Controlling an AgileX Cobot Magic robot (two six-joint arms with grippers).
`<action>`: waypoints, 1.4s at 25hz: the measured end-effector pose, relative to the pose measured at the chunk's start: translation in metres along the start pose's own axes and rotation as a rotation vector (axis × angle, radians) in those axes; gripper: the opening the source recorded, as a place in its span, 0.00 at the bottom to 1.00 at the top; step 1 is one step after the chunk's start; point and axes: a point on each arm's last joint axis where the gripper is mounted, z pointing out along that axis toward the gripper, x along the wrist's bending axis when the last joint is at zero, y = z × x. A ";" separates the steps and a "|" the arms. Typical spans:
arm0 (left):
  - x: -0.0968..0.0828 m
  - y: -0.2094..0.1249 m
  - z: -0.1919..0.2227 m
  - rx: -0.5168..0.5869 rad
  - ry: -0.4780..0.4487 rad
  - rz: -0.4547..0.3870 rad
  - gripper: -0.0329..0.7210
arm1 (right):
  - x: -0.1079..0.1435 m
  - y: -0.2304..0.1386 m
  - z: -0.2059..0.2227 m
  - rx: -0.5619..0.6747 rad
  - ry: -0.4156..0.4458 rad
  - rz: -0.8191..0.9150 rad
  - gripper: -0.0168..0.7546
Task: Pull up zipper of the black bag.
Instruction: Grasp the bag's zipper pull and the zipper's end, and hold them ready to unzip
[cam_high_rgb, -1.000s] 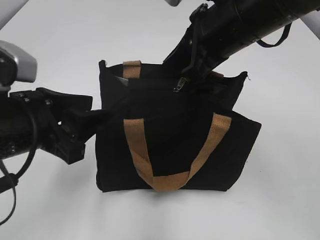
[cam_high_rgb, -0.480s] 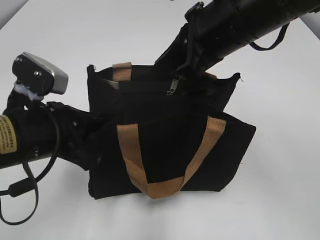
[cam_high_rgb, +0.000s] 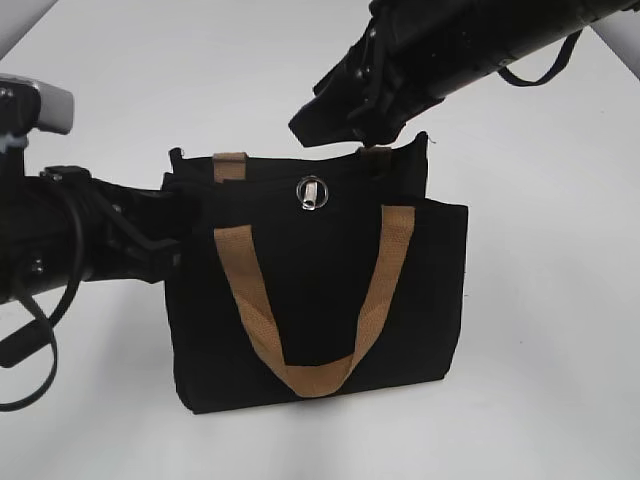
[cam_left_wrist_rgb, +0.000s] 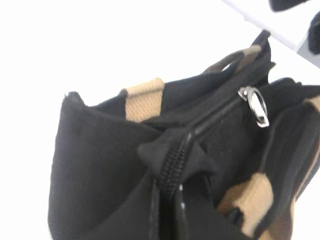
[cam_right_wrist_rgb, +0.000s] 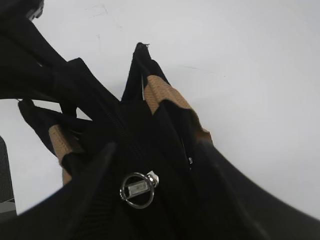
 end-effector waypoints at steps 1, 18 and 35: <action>0.000 0.002 -0.002 -0.011 -0.001 0.001 0.04 | 0.000 0.000 0.000 0.000 0.000 0.000 0.52; -0.001 0.010 -0.007 -0.069 -0.008 0.000 0.04 | 0.005 -0.021 0.023 0.122 0.155 0.024 0.35; -0.001 0.010 -0.007 -0.069 -0.005 -0.009 0.04 | -0.001 -0.032 0.032 0.198 0.135 -0.012 0.02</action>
